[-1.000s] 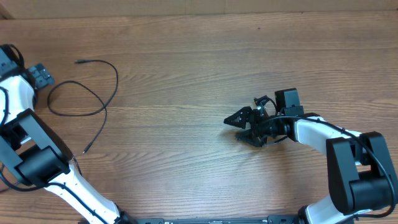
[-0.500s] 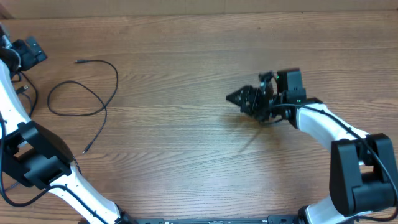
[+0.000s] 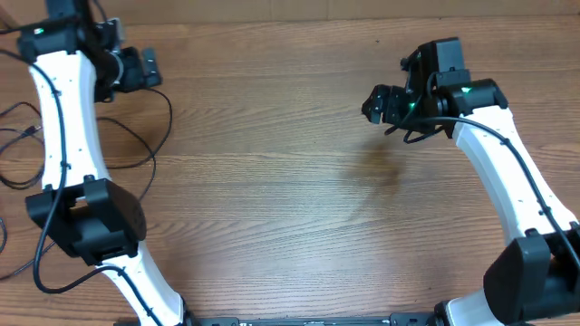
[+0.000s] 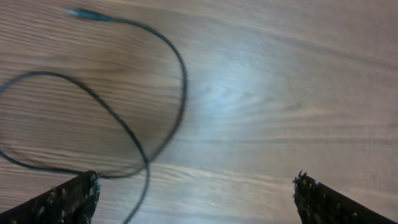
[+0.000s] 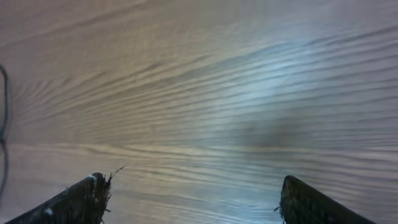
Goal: Untangle cables
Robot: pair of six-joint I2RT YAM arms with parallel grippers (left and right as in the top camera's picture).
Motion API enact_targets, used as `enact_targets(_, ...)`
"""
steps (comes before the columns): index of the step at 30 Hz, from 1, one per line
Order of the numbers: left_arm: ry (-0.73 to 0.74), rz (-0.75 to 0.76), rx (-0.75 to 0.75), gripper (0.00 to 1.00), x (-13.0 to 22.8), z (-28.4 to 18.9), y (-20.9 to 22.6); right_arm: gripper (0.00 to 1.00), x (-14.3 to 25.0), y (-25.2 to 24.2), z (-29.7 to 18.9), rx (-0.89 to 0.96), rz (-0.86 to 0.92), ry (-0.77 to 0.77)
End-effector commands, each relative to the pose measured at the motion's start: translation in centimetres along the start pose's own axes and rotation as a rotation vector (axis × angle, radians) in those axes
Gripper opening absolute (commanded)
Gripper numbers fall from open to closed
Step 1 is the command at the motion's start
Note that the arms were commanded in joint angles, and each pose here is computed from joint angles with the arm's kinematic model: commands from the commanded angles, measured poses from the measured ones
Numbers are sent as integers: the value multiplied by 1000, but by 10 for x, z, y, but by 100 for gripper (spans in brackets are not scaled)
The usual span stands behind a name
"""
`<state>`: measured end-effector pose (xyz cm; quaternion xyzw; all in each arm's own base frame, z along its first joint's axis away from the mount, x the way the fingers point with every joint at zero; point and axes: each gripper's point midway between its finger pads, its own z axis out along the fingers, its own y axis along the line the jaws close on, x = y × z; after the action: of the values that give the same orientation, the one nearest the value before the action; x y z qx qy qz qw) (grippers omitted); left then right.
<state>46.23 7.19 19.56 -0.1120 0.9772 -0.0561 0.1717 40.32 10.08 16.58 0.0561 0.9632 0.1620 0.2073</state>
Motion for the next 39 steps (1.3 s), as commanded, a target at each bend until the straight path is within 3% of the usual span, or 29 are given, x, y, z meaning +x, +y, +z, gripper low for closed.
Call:
enact_targets(1,25,76,-39,100,15,-8,-34,88,-19,0,-33,51,-49,-111)
enact_targets(6,46,160,-33,100,35,-13,-75,89,-13,-4,-41,81,-45,-104)
enact_targets(10,24,188,-72,100,59,-21,-83,89,-9,-7,-41,92,-42,-90)
enact_targets(15,-36,243,23,100,104,-33,-103,89,-9,-7,-41,93,-41,-87)
enact_targets(19,-91,308,54,100,151,-39,-113,82,-6,-8,-41,96,-39,-78)
enact_targets(20,-104,309,56,100,161,-39,-114,84,-6,-8,-41,97,-39,-76)
enact_targets(21,-123,303,53,100,174,-39,-113,95,-5,-8,-41,97,-38,-72)
enact_targets(22,-127,296,52,100,180,-38,-113,100,-4,-9,-41,98,-38,-69)
enact_targets(23,-137,276,65,100,193,-36,-114,100,-2,-9,-41,100,-36,-62)
enact_targets(29,-118,269,79,100,212,-25,-113,100,2,-11,-41,106,-33,-44)
enact_targets(39,-90,270,74,100,213,-17,-114,100,2,-11,-41,106,-33,-45)
